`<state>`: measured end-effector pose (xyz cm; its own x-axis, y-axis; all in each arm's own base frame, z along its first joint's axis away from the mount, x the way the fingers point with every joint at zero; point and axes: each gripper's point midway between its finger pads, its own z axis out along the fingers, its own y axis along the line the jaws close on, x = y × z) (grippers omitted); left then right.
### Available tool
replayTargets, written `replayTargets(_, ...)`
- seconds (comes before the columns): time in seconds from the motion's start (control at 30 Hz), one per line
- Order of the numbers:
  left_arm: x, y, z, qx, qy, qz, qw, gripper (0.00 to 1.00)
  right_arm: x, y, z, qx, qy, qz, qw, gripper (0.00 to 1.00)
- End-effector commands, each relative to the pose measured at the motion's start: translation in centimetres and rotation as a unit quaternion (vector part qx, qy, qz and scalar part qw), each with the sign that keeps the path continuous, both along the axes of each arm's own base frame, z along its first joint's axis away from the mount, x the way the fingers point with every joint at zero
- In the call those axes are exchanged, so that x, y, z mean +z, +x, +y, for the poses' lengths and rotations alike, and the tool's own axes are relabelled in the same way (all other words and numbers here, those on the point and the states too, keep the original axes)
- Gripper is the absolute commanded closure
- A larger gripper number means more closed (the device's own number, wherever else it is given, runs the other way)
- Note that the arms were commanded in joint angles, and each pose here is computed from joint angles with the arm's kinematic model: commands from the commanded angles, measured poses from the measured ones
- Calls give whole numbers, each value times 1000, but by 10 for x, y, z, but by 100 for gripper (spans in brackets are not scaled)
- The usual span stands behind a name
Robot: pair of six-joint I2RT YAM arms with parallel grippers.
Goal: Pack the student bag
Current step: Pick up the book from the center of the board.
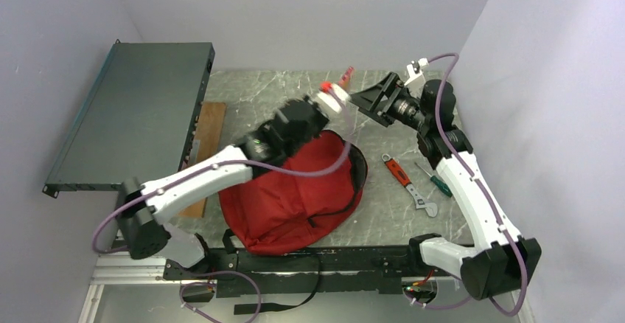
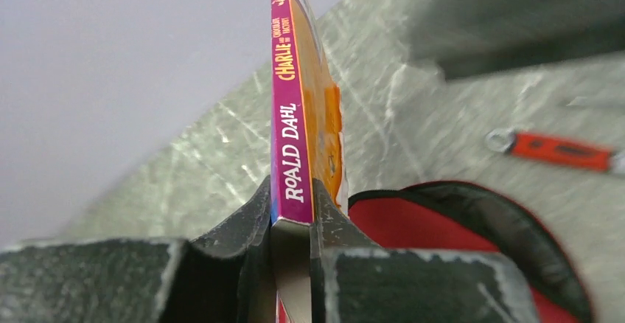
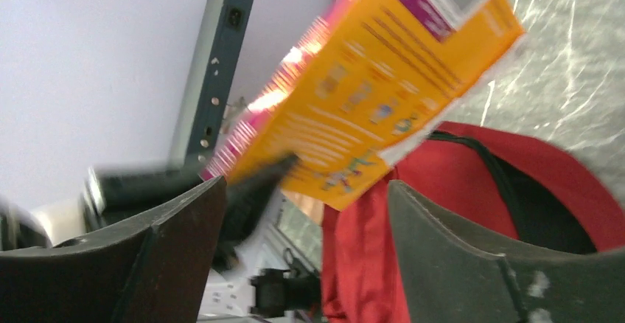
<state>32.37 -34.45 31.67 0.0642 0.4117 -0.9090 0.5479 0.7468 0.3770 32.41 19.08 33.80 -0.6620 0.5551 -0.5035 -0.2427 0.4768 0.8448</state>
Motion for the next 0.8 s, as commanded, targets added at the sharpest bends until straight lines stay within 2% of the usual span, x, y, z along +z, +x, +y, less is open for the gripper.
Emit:
replayTargets(0.0, 107, -23, 34, -64, -313, 97, 943, 100, 20, -28, 1, 24, 7, -87, 996, 12)
replayTargets(0.1, 131, -24, 55, -111, -442, 147, 878, 100, 24, -44, 14, 57, 50, -103, 992, 1)
replayTargets(0.2, 142, -29, 62, -154, -529, 218, 805, 100, 34, -55, 27, 85, 100, -124, 984, 0)
replayTargets(0.23, 143, -32, 62, -168, -561, 251, 770, 100, 40, -59, 31, 95, 117, -133, 980, 0)
replayTargets(0.33, 158, -43, 61, -221, -612, 304, 696, 100, 63, -71, 38, 127, 163, -179, 962, 0)
replayTargets(0.43, 171, -52, 59, -257, -640, 344, 637, 100, 76, -80, 40, 148, 195, -207, 947, 0)
replayTargets(0.5, 178, -56, 60, -269, -652, 359, 611, 100, 86, -88, 39, 154, 215, -232, 936, 0)
replayTargets(0.6, 182, -58, 62, -270, -667, 369, 588, 100, 104, -101, 40, 166, 237, -268, 919, 0)
replayTargets(0.77, 186, -63, 63, -285, -675, 370, 571, 100, 124, -109, 43, 174, 262, -292, 903, 0)
